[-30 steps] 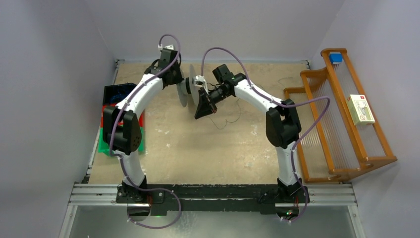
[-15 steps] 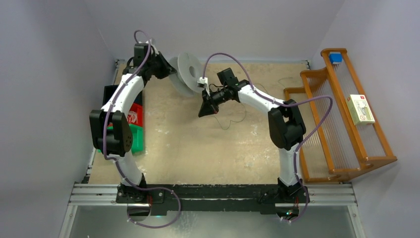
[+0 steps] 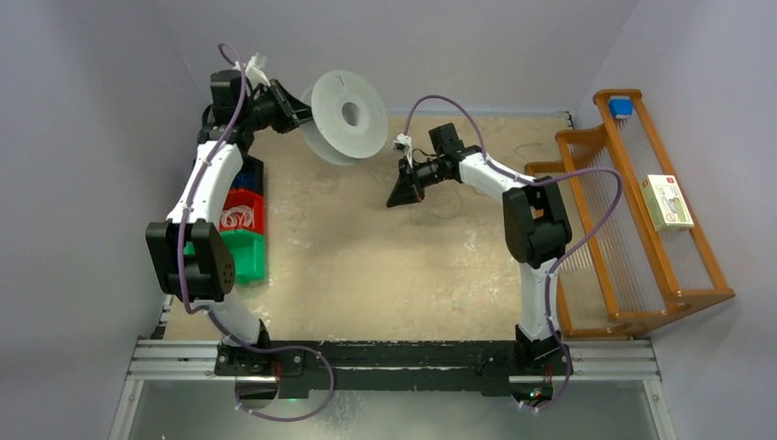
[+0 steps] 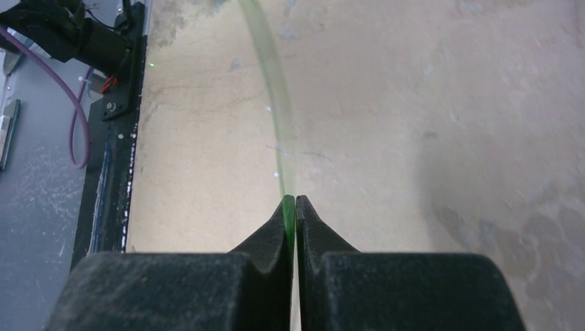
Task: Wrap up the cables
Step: Wrap the cable around the cable reel.
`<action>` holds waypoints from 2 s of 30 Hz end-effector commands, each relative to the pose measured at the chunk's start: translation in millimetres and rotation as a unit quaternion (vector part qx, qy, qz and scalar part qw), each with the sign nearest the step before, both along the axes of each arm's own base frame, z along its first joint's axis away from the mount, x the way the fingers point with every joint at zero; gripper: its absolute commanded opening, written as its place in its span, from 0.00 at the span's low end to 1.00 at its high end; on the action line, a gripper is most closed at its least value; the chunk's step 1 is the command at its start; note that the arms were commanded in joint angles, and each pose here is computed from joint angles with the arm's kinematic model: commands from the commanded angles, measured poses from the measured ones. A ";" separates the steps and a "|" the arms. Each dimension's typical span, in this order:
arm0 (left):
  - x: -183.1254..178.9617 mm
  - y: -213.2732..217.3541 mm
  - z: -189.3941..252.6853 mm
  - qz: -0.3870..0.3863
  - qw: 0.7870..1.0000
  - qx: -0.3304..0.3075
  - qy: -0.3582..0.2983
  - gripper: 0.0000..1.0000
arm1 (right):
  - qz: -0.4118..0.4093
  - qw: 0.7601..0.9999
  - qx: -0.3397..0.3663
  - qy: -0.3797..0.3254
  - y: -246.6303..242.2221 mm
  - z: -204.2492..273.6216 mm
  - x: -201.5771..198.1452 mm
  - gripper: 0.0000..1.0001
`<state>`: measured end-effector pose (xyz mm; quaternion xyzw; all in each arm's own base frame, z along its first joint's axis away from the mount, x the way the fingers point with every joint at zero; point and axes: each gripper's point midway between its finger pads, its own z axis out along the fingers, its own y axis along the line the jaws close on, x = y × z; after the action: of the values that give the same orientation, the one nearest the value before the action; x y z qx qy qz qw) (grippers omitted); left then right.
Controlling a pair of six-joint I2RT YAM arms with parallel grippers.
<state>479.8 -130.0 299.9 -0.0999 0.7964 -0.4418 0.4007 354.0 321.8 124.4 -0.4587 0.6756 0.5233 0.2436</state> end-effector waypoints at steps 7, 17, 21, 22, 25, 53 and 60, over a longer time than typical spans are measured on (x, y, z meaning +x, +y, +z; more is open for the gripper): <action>-38.7 -7.9 76.9 -0.071 0.990 -0.021 -0.119 0.00 | -0.038 0.997 0.002 0.063 -33.6 -21.0 15.5 0.01; -56.1 -11.5 66.1 -0.132 0.979 0.038 -0.150 0.00 | -0.091 0.988 0.045 0.113 -70.8 -8.3 42.7 0.00; -60.0 -8.3 52.1 -0.166 0.967 0.100 -0.166 0.00 | -0.089 0.987 0.062 0.118 -82.2 16.3 50.1 0.00; -60.7 -7.1 47.8 -0.172 0.963 0.120 -0.169 0.00 | -0.090 0.988 0.058 0.113 -84.0 22.7 53.0 0.00; -60.2 -0.9 30.4 -0.181 0.950 0.182 -0.178 0.00 | -0.094 0.989 0.047 0.101 -85.5 44.0 57.8 0.00; -19.5 -41.6 -50.1 -0.013 0.885 0.435 -0.167 0.00 | 0.012 0.987 0.147 0.058 -37.6 177.8 27.5 0.00; -9.7 -50.1 -58.2 0.036 0.916 0.381 -0.118 0.00 | 0.057 0.986 0.144 0.060 -0.7 159.4 4.2 0.00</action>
<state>443.4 -189.0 220.6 0.1822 0.8568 -0.1014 0.4717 386.2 309.0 259.0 -0.3801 0.6249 0.6394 0.2372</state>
